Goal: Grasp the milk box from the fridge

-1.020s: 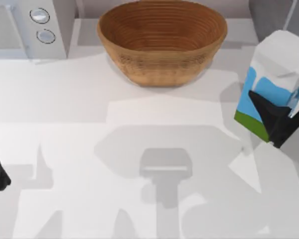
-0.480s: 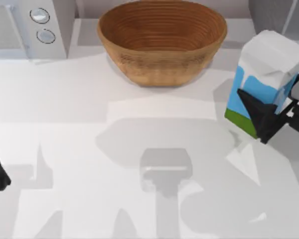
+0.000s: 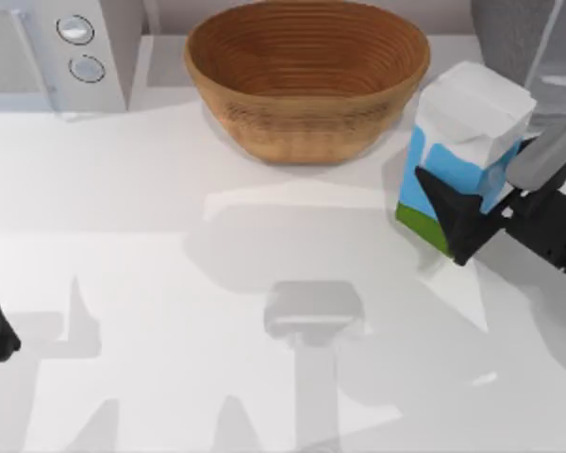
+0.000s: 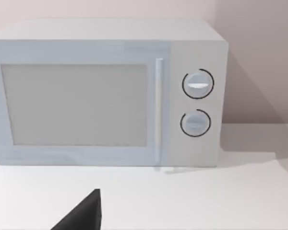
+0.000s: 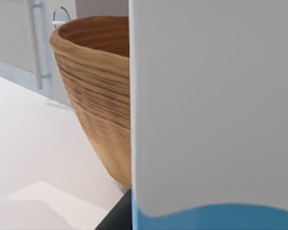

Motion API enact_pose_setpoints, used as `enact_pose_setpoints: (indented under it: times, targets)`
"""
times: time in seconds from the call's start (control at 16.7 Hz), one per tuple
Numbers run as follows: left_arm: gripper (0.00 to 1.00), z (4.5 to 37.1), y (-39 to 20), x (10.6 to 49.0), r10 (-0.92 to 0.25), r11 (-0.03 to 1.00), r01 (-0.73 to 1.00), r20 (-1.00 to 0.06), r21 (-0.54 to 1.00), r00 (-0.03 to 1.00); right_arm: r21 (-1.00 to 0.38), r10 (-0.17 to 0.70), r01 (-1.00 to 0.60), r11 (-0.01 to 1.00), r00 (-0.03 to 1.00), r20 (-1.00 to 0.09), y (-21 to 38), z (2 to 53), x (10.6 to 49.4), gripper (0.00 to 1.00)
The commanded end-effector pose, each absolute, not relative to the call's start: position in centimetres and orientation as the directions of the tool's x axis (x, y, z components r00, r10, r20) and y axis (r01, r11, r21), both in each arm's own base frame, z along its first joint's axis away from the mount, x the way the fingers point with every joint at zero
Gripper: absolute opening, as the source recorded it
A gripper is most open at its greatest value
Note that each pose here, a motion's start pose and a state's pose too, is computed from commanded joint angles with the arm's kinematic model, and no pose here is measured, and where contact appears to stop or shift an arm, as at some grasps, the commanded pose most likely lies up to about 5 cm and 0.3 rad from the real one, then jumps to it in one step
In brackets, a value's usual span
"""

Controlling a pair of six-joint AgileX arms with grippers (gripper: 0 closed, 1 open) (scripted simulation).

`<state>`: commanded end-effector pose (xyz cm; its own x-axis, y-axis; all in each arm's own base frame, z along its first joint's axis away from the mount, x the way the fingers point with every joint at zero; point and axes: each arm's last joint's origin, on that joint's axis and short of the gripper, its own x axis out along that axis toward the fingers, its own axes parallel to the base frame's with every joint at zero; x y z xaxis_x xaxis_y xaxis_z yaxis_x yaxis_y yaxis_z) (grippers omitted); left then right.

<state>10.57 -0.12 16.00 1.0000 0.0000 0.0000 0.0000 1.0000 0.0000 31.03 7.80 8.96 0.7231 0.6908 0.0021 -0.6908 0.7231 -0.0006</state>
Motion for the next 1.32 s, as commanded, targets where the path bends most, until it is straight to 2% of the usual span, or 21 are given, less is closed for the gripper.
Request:
enact_pose_setpoints:
  times: [0.18, 0.96, 1.32]
  targets:
    - [1.00, 16.00, -0.12, 10.57, 0.000, 1.000, 0.000, 0.000, 0.000, 1.000, -0.001, 0.691, -0.691, 0.723, 0.723, 0.002, 7.80, 8.96, 31.03, 0.00]
    - [1.00, 16.00, -0.12, 10.57, 0.000, 1.000, 0.000, 0.000, 0.000, 1.000, -0.001, 0.691, -0.691, 0.723, 0.723, 0.002, 7.80, 8.96, 31.03, 0.98]
    - [1.00, 16.00, -0.12, 10.57, 0.000, 1.000, 0.000, 0.000, 0.000, 1.000, -0.001, 0.691, -0.691, 0.723, 0.723, 0.002, 7.80, 8.96, 31.03, 1.00]
